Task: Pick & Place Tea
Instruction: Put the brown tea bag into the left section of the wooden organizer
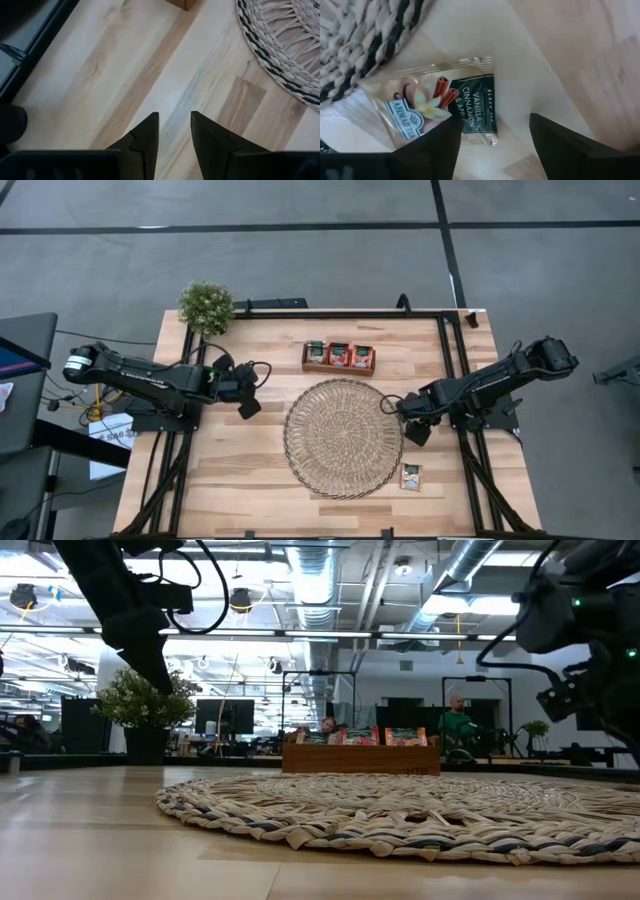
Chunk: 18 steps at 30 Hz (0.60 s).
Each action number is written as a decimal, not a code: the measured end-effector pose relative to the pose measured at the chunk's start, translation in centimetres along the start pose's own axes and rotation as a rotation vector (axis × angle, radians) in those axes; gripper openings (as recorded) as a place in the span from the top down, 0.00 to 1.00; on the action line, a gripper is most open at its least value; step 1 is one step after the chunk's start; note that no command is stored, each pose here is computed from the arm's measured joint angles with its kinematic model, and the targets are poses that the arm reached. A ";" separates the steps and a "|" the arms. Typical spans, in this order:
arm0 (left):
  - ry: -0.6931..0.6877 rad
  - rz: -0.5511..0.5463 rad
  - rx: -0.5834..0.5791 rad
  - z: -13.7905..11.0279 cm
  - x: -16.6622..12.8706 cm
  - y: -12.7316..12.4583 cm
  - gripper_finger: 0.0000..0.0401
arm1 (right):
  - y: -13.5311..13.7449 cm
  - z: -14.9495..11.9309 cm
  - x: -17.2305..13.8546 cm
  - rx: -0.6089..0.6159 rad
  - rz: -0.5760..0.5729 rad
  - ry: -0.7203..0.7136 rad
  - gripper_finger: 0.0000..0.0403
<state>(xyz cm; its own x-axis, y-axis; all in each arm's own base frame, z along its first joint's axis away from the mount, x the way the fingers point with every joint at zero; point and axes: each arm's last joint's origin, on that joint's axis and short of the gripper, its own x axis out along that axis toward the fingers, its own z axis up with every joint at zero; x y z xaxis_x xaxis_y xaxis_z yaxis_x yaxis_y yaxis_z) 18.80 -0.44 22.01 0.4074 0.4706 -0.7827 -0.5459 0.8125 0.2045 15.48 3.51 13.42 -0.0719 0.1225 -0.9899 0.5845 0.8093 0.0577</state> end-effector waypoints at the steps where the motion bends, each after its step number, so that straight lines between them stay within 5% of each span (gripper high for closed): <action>1: 0.000 0.000 0.000 0.0 0.0 0.0 0.74 | 0.0 0.0 0.1 0.007 0.002 0.001 0.45; 9: -0.002 -0.002 -0.003 0.0 0.0 0.0 0.74 | -0.2 -0.2 0.3 0.030 -0.003 0.003 0.61; 18: -0.005 -0.005 -0.006 0.1 0.0 -0.1 0.74 | -0.1 -0.1 0.2 0.047 0.001 0.005 0.91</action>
<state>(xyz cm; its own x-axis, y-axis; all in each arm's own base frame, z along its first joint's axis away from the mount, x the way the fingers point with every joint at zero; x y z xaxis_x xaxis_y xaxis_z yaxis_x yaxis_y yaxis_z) 18.88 -0.46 22.03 0.4137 0.4682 -0.7808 -0.5482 0.8128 0.1969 15.35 3.54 13.27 -0.0757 0.1264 -0.9891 0.6222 0.7812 0.0522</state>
